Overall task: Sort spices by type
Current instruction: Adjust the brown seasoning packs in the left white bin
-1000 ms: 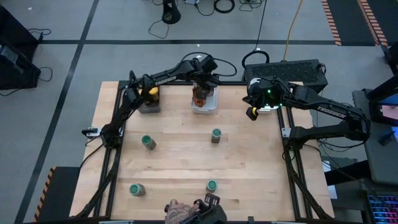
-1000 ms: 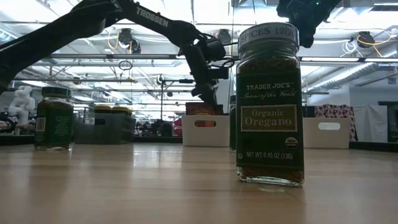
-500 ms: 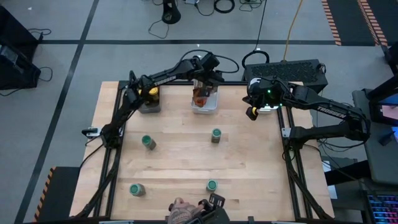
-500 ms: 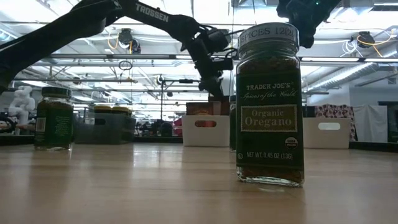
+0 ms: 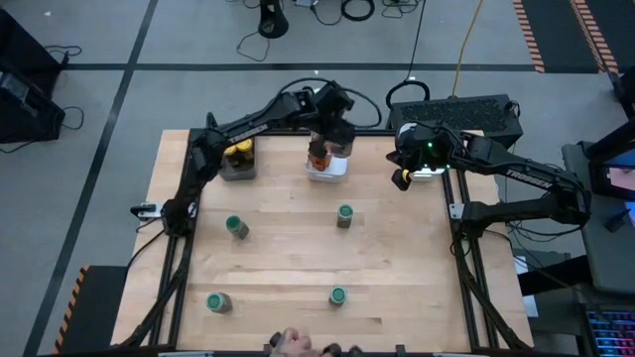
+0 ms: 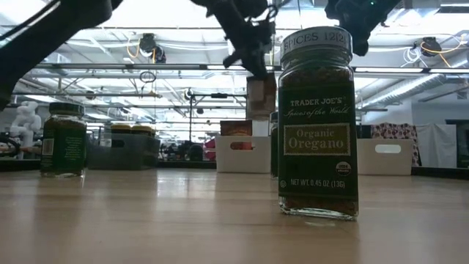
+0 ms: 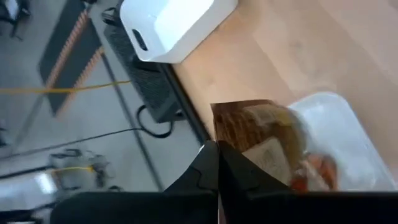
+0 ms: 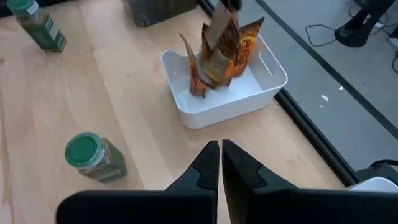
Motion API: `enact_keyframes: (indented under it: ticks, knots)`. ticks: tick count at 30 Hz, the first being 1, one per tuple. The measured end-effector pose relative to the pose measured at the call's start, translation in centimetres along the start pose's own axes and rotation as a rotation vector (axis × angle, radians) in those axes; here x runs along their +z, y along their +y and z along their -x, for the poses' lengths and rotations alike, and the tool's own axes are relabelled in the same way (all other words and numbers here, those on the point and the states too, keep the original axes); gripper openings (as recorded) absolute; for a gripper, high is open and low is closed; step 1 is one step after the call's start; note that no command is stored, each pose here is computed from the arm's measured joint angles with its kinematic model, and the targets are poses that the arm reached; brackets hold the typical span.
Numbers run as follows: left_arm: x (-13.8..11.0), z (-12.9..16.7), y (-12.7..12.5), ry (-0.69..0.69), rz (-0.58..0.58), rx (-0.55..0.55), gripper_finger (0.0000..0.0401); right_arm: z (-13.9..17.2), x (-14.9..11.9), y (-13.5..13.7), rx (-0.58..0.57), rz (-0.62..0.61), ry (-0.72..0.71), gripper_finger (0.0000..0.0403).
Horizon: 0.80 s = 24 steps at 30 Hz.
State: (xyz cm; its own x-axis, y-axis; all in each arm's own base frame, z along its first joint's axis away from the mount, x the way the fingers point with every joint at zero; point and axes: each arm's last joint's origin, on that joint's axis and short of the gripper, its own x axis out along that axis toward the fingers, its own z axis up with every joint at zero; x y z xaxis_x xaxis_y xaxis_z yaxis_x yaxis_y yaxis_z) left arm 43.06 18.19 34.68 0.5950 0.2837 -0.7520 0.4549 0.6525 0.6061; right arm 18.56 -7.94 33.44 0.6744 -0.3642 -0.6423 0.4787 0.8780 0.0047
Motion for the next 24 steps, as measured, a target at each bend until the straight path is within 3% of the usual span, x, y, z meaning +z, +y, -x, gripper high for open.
enact_keyframes:
  ticks: [3,11,17,24]
  knots:
    - [0.7,1.3,-0.7,0.032,-0.045,-0.024,0.0001,0.0,0.1,0.0,0.001,-0.009,-0.010,0.0000]
    - [1.1,1.5,-2.7,0.076,0.057,-0.191,0.0000,0.0,0.2,0.0,0.003,-0.034,-0.020,0.0000]
    - [2.3,1.6,-3.1,0.052,0.051,-0.176,0.0000,0.0,0.2,0.0,0.003,-0.036,-0.020,0.0000]
    - [3.7,1.7,-3.3,0.119,-0.005,-0.077,0.0000,0.0,0.2,0.0,0.003,-0.041,-0.019,0.0000]
